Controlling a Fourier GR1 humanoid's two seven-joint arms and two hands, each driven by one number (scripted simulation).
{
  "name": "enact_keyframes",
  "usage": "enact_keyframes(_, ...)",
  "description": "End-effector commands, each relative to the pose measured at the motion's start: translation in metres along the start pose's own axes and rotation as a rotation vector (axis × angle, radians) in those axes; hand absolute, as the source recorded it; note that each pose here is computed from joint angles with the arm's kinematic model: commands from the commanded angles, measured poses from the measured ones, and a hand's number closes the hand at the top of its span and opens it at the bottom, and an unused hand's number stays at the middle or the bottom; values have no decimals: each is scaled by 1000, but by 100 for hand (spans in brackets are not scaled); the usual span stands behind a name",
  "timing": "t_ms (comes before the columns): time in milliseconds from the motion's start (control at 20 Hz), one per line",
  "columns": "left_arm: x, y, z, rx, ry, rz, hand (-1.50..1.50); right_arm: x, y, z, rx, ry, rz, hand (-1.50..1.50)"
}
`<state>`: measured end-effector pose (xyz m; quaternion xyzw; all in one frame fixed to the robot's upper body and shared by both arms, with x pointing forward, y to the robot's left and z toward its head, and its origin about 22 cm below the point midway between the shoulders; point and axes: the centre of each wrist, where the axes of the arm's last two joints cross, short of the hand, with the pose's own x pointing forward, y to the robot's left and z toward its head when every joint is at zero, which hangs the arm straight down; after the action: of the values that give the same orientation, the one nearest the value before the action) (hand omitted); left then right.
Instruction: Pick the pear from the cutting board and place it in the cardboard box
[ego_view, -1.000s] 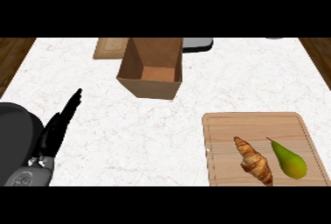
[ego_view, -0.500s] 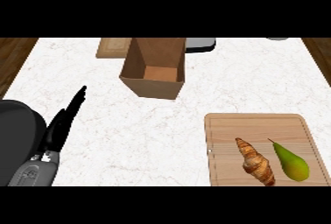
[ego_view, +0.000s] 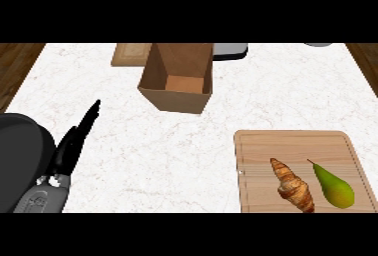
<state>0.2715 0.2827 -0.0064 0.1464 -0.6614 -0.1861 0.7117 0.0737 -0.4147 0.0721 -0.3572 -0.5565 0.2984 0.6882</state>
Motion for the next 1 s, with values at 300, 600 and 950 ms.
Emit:
enact_keyframes(300,3,7,8,-12,3,7,0,13,51,-32,43,11,-1,-150)
enact_keyframes(600,-1,17,-3,14,-4,5,0,11,33,-46,-61,-38,48,-150)
enact_keyframes(950,-3,3,-16,-3,-15,-29,0,13,51,-74,53,-11,77,-150)
